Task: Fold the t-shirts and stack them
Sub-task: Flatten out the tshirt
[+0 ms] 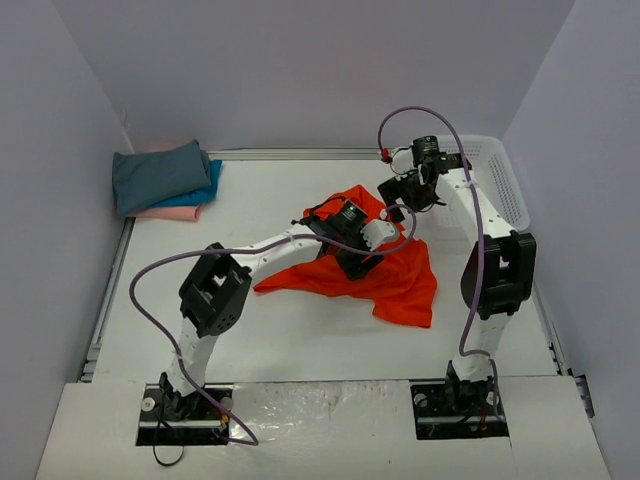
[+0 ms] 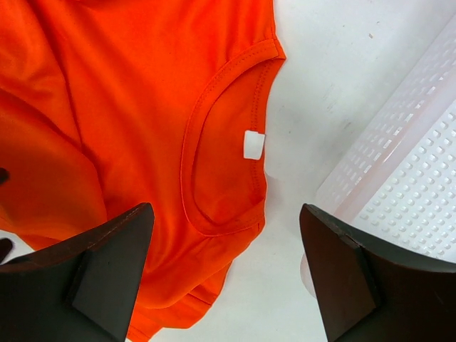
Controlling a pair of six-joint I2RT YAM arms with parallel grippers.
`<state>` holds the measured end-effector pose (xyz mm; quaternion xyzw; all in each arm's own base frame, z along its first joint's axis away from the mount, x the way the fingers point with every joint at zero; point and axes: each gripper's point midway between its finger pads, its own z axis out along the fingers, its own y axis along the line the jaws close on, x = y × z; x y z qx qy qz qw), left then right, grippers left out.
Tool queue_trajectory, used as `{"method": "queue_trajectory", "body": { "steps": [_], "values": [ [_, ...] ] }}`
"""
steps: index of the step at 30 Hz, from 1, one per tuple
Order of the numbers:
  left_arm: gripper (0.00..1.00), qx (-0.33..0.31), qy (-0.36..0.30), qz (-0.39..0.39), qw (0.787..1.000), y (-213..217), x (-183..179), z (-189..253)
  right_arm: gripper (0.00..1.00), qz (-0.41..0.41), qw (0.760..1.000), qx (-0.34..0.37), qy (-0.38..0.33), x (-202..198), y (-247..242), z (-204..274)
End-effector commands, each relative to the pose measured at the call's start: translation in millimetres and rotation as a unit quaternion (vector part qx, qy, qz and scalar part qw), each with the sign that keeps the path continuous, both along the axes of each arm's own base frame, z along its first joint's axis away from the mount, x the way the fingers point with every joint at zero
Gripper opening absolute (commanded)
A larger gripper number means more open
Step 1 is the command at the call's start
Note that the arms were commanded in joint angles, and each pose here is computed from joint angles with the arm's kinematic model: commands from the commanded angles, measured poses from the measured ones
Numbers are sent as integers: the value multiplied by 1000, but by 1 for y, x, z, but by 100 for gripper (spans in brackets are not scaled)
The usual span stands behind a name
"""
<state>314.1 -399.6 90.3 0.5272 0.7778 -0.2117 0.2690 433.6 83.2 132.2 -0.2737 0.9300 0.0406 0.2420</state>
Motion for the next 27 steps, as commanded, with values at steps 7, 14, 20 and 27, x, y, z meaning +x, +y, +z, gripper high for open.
{"method": "queue_trajectory", "body": {
  "steps": [7, 14, 20, 27],
  "values": [
    [60, -53, -12, -6, 998, -52, 7, 30, 79, -8, 999, -25, 27, -19, -23, -12],
    [59, -60, 7, -8, 998, -68, 8, 24, 79, -12, 999, -25, 45, -24, -34, -27],
    [51, -54, 20, -27, 998, -82, -4, 14, 79, -15, 998, -23, 54, -26, -41, -36],
    [38, -40, 29, -41, 998, -81, -14, -1, 79, -20, 997, -28, 65, -30, -53, -47]
  ]
}}
